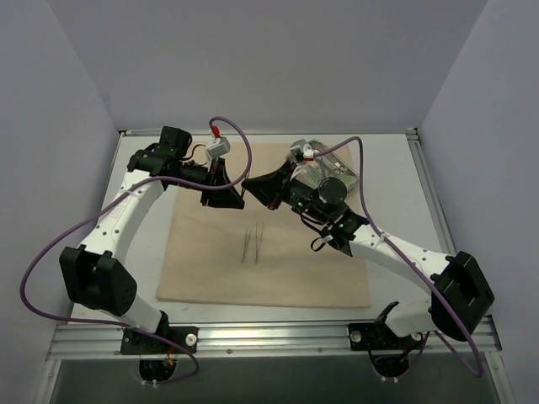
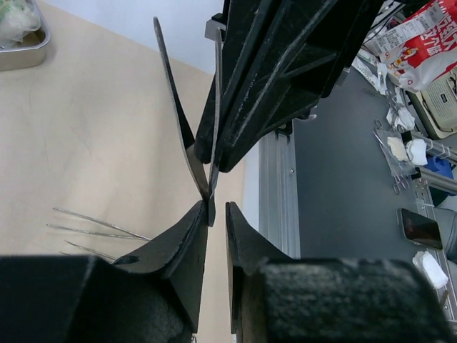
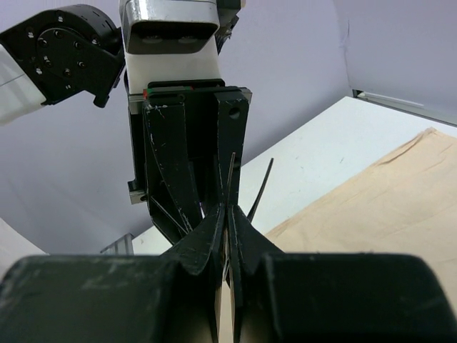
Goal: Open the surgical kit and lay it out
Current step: Place the medical item in the surgical kit.
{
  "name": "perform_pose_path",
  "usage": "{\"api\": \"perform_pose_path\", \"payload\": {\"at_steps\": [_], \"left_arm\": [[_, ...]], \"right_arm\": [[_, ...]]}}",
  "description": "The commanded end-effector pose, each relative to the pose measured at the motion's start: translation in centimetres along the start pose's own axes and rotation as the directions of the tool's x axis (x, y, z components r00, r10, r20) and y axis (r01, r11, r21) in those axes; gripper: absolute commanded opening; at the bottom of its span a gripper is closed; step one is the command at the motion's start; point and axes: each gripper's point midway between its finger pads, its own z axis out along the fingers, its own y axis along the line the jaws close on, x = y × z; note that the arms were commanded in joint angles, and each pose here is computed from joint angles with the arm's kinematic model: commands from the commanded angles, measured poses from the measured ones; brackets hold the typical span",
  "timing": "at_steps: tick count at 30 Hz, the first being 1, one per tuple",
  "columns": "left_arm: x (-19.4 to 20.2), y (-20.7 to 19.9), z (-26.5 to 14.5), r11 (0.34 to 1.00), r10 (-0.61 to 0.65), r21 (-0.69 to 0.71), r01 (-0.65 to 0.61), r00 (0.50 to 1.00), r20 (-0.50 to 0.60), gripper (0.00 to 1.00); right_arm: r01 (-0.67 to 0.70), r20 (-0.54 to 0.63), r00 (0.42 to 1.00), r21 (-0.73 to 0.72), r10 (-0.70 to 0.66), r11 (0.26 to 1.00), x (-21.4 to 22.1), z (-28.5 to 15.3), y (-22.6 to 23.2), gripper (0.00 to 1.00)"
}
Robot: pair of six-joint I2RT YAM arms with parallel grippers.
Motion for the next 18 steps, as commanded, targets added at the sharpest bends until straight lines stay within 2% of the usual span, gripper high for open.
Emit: {"api": "perform_pose_path", "payload": {"at_steps": [1,3,5,7,11,15,18], "left_arm": [[-2.17,-2.21,-0.41,0.995,0.077,0.058,-0.08,0.996,0.052,0.25],[-2.27,-2.42,-0.42,0.994,0.078,0.068,-0.082,0.995,0.057,0.27],[-2.32,-2.65,-0.51,0.993,0.09,0.075,-0.094,0.994,0.06,0.4],[-2.37,-2.95,-0.51,0.992,0.09,0.085,-0.096,0.994,0.062,0.46],[-2.51,-2.95,-0.51,0.992,0.089,0.088,-0.094,0.994,0.065,0.47],[-2.5,-2.68,-0.41,0.993,0.077,0.087,-0.083,0.995,0.066,0.36],[-2.42,-2.56,-0.32,0.993,0.066,0.091,-0.072,0.995,0.068,0.21]], "right_arm": [[0.005,0.08,0.997,-0.059,-0.001,0.998,-2.12,0.1,0.82,0.0],[-0.001,0.079,0.997,-0.066,0.007,0.998,-1.94,0.16,0.74,0.0],[-0.011,0.074,0.997,-0.067,0.016,0.998,-1.68,0.25,0.58,0.0],[-0.012,0.079,0.997,-0.07,0.018,0.997,-1.77,0.24,0.5,0.0],[-0.018,0.081,0.996,-0.076,0.024,0.997,-1.82,0.27,0.5,0.0],[-0.022,0.081,0.996,-0.078,0.029,0.997,-1.79,0.3,0.42,0.0],[-0.032,0.072,0.997,-0.081,0.038,0.996,-1.4,0.44,0.35,0.0]]}}
